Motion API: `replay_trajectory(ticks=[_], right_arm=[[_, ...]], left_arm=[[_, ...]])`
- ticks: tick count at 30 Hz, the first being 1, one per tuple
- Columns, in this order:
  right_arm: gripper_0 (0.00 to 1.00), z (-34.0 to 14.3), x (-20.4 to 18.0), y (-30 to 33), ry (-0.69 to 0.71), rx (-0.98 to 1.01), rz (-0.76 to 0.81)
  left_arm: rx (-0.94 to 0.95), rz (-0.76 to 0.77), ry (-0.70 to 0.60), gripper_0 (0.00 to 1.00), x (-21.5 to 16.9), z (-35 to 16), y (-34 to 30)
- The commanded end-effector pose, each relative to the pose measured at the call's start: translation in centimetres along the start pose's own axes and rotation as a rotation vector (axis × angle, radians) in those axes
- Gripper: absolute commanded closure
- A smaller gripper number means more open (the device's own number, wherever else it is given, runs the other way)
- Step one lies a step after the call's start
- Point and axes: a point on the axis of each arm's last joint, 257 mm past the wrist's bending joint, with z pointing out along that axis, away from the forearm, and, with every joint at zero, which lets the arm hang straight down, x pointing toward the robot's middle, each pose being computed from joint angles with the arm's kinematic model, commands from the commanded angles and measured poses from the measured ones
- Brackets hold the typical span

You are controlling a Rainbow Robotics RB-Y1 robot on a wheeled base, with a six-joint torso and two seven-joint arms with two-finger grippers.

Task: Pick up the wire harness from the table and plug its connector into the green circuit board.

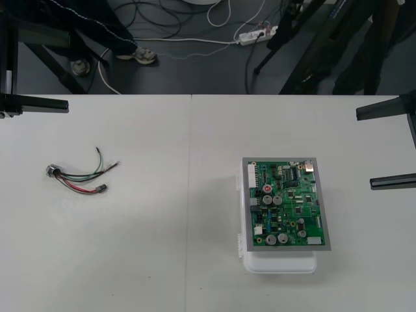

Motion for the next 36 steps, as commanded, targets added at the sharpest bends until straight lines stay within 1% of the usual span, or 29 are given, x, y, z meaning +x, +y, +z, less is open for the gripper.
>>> replay_trajectory(ticks=[1,2,7,8,12,14,19,22,28,31,36], right_arm=[[0.0,-0.1,-0.5,-0.2,0.04,-0.015,-0.001],[0.0,1.3,0.8,1.1,0.005,-0.042,0.066],[0.0,1.8,0.8,1.3,-0.017,-0.046,0.076],[0.0,1.8,0.8,1.3,-0.023,-0.046,0.075],[0.0,2.1,0.7,1.4,-0.053,-0.04,0.084],[0.0,2.1,0.7,1.4,-0.097,-0.039,0.115],[0.0,2.0,0.6,1.9,-0.144,-0.043,0.138],[0.0,1.9,0.5,2.8,-0.176,-0.056,0.159],[0.0,1.6,-0.6,3.6,-0.278,-0.035,0.179],[0.0,1.8,-1.2,3.7,-0.338,-0.008,0.188],[0.0,2.7,-1.3,4.4,-0.431,0.018,0.229]], left_arm=[[-0.052,0.108,0.009,0.13,-1.9,-0.5,2.1],[-0.052,0.108,0.009,0.13,-1.9,-0.5,2.1],[-0.052,0.108,0.009,0.13,-1.9,-0.5,2.1],[-0.023,0.0,-0.004,0.13,1.4,0.9,-0.4],[-0.023,-0.001,-0.005,0.12,1.6,0.9,-0.6],[-0.024,0.001,-0.007,0.1,1.7,1.0,-0.7],[-0.025,-0.001,-0.008,0.1,1.6,0.9,-0.6],[-0.026,0.008,0.017,0.1,2.2,0.8,-0.5],[-0.02,0.063,0.142,0.1,4.8,0.1,-0.3],[0.016,0.1,0.234,0.1,6.8,-0.7,-0.8],[0.078,0.166,0.355,0.1,9.0,-1.8,-1.7]])
